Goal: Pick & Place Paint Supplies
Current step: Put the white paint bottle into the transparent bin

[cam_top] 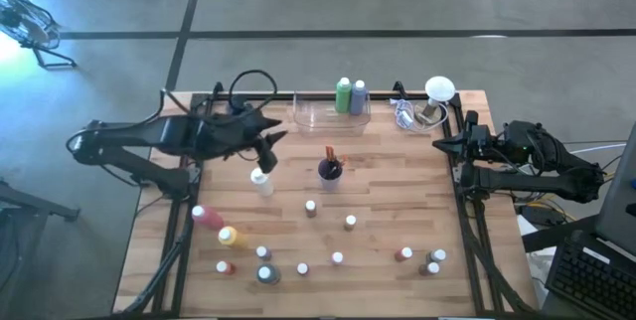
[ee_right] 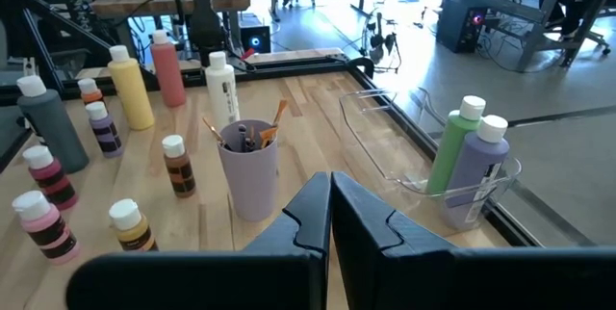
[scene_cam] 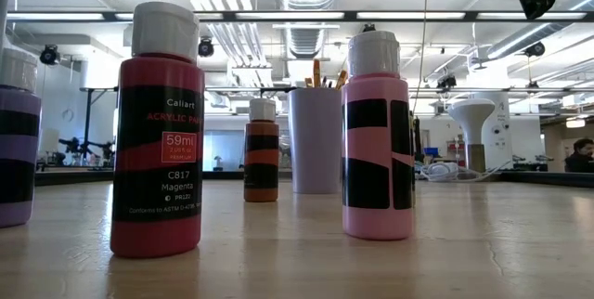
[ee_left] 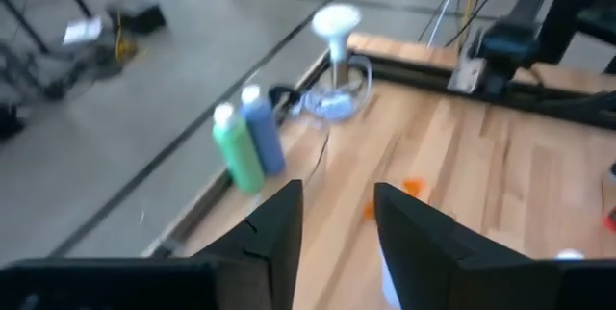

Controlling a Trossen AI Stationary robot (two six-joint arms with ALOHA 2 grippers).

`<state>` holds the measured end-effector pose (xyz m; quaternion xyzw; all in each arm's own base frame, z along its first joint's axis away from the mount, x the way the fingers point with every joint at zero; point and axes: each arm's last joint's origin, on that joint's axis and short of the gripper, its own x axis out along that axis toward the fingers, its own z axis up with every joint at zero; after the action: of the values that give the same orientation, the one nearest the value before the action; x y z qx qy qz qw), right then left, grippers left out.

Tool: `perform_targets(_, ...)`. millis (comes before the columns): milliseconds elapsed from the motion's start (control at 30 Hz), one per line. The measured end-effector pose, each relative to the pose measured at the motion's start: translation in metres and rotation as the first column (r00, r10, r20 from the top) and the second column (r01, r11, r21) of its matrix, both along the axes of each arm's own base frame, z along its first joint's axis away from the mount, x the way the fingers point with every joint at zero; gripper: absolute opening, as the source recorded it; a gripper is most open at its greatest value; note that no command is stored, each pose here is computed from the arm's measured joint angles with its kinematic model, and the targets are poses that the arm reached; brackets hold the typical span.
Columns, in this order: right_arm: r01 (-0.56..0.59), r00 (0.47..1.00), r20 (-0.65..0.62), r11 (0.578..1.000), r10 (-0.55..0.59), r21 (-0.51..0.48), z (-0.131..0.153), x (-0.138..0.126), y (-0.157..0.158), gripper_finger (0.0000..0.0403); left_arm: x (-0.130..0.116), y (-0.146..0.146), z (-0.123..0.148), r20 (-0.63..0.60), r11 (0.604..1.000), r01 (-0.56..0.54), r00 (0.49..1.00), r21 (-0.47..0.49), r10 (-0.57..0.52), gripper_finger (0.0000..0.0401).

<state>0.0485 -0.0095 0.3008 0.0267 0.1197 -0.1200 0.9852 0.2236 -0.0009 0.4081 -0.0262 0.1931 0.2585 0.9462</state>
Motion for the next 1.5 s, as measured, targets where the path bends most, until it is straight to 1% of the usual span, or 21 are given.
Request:
perform_targets(133,0.000,1.000,0.000,1.000,0.000,0.000,0.000,0.000,0.000,0.0008,-0.010,-0.004,-0.009,-0.080,0.997,-0.032,0.996,-0.071,0.026,0.0162)
perform_targets(233,0.000,1.000,0.000,1.000,0.000,-0.001,0.000,0.000,0.000,0.0008,-0.015,-0.006,-0.018,-0.167,0.995,-0.048,0.985,-0.092,0.032,0.0170)
perform_targets(400,0.000,1.000,0.000,1.000,0.000,-0.001,0.000,0.000,0.000,0.0008,-0.018,-0.011,-0.032,-0.276,0.987,-0.076,0.961,-0.143,0.034,0.0172)
perform_targets(567,0.000,1.000,0.000,1.000,0.000,-0.001,0.000,0.000,0.000,0.0008,-0.018,-0.016,-0.046,-0.339,0.980,-0.098,0.940,-0.171,0.034,0.0172)
perform_targets(633,0.000,1.000,0.000,1.000,0.000,0.000,0.000,0.000,0.000,0.0008,-0.020,-0.017,-0.051,-0.359,0.973,-0.120,0.932,-0.199,0.042,0.0172)
perform_targets(700,0.000,1.000,0.000,1.000,0.000,-0.001,0.000,0.000,0.000,0.0008,-0.020,-0.018,-0.057,-0.358,0.956,-0.154,0.932,-0.250,0.056,0.0172)
perform_targets(733,0.000,1.000,0.000,1.000,0.000,-0.001,0.000,0.000,0.000,0.0008,-0.020,-0.019,-0.060,-0.352,0.941,-0.176,0.934,-0.291,0.066,0.0172)
perform_targets(833,0.000,1.000,0.000,1.000,0.000,-0.001,0.000,0.000,0.000,0.0008,-0.021,-0.020,-0.069,-0.346,0.867,-0.266,0.931,-0.421,0.118,0.0172)
perform_targets(867,0.000,1.000,0.000,1.000,0.000,-0.001,0.000,0.000,0.000,0.0008,-0.021,-0.020,-0.072,-0.350,0.843,-0.291,0.927,-0.452,0.132,0.0172)
perform_targets(933,0.000,1.000,0.000,1.000,0.000,0.000,0.000,0.000,0.000,0.0008,-0.022,-0.021,-0.077,-0.367,0.808,-0.336,0.916,-0.485,0.161,0.0172)
perform_targets(1000,0.000,1.000,0.000,1.000,0.000,-0.001,0.000,0.000,0.000,0.0008,-0.024,-0.021,-0.083,-0.386,0.782,-0.378,0.903,-0.496,0.191,0.0172)
perform_targets(1067,0.000,1.000,0.000,1.000,0.000,0.000,0.000,0.000,0.000,0.0008,-0.025,-0.020,-0.088,-0.406,0.769,-0.404,0.890,-0.495,0.207,0.0172)
perform_targets(1233,0.000,1.000,0.000,1.000,0.000,0.000,0.000,0.000,0.000,0.0008,-0.026,-0.022,-0.101,-0.460,0.765,-0.408,0.872,-0.498,0.166,0.0172)
perform_targets(1367,0.000,1.000,0.001,1.000,0.000,0.000,0.000,0.000,0.000,0.0008,-0.028,-0.023,-0.112,-0.491,0.766,-0.423,0.856,-0.484,0.163,0.0172)
perform_targets(1500,0.000,1.000,0.000,1.000,0.000,0.000,0.000,0.000,0.000,0.0008,-0.028,-0.023,-0.119,-0.492,0.765,-0.422,0.856,-0.486,0.159,0.0172)
